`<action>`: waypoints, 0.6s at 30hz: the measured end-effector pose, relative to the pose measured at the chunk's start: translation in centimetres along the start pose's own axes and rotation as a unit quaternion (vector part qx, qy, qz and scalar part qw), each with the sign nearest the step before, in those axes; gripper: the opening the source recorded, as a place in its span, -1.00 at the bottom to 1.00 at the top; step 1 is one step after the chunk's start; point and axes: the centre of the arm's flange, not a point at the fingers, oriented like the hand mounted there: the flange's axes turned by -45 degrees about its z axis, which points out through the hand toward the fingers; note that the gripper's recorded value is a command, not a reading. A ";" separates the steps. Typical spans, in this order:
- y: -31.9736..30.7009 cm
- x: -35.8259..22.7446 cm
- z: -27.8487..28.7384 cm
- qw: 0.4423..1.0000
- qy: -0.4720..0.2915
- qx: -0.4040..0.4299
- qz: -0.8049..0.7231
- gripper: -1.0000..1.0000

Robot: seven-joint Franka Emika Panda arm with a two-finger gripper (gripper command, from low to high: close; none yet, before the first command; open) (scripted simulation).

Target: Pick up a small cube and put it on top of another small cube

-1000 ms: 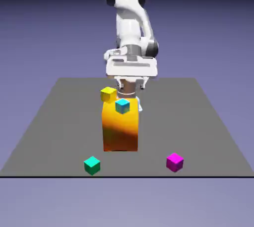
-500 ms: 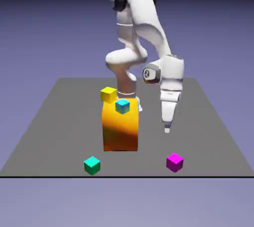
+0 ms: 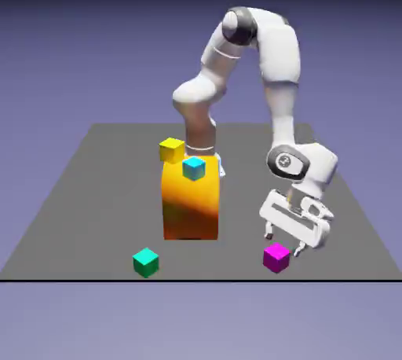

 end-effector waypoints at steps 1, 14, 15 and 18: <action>0.0 0.0 0.3 1.000 0.000 0.000 0.000 -1.00; -2.0 -14.8 -0.1 0.966 -0.015 0.133 0.222 -1.00; -2.8 -17.0 0.9 0.953 -0.015 0.155 0.258 -1.00; -6.0 -23.5 3.7 0.906 -0.014 0.221 0.362 -1.00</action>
